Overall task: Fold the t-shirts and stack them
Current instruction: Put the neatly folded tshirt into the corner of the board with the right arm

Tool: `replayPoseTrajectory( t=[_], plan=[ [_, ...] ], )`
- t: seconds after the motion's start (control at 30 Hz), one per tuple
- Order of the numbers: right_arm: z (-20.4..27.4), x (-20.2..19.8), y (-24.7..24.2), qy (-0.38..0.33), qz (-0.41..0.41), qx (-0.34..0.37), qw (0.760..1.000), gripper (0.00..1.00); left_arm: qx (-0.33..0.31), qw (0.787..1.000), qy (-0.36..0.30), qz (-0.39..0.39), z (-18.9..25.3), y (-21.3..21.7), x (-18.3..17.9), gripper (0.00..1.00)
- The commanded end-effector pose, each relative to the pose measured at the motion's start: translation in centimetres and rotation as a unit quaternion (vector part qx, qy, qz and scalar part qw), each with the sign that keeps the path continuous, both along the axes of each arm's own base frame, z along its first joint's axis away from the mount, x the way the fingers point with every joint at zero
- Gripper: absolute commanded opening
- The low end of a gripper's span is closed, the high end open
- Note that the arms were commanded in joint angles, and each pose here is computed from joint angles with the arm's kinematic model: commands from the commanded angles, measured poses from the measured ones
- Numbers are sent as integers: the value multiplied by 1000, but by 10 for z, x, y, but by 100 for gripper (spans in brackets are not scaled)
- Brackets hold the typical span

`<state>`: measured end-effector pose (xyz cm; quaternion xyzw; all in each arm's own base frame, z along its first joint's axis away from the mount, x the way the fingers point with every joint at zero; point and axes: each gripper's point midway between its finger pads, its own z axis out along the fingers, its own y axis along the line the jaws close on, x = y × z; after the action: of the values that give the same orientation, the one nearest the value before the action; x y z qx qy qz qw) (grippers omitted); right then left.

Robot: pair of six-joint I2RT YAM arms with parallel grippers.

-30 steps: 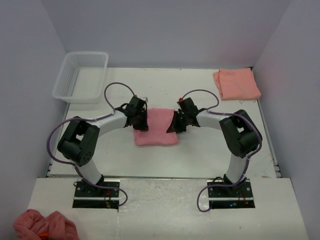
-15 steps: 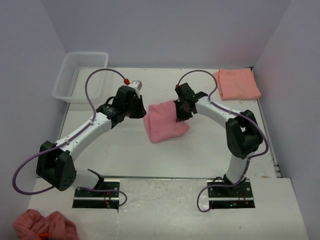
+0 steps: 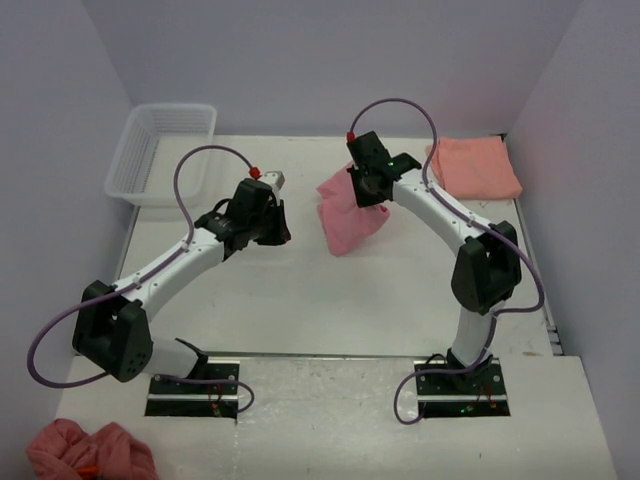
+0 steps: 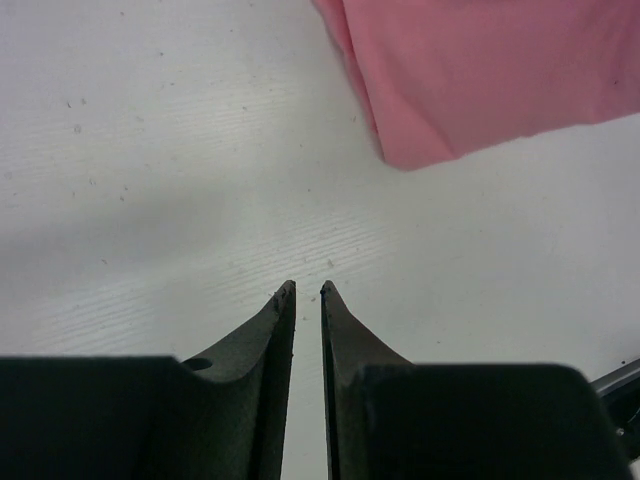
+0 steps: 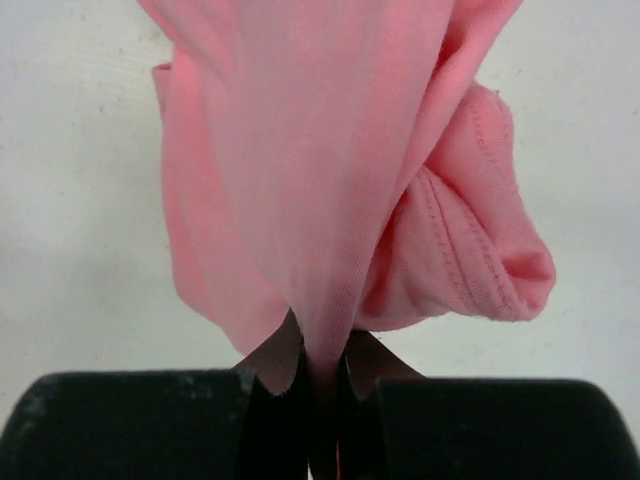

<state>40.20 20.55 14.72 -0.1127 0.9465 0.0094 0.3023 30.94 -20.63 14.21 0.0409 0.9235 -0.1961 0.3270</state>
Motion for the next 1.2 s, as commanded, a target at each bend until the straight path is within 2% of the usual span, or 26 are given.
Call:
replayPoseTrajectory(
  t=[0.0,0.17,0.57,0.87,1.17],
  plan=[
    [15,24,-17,-32,-11,-48,998,0,-3,1000,-3,-13,0,-3,-2,17],
    [12,51,-56,-33,-60,-77,995,0,-7,1000,1,-16,-2,-3,-11,17],
    [37,104,-149,-69,-136,-138,979,0,-21,999,7,-39,-4,-9,-24,17],
    [71,151,-179,-119,-148,-162,968,0,-27,998,24,-57,-20,-12,-36,17],
    [81,167,-214,-139,-163,-186,959,0,-17,996,38,-75,-34,-10,-45,16]
  ],
)
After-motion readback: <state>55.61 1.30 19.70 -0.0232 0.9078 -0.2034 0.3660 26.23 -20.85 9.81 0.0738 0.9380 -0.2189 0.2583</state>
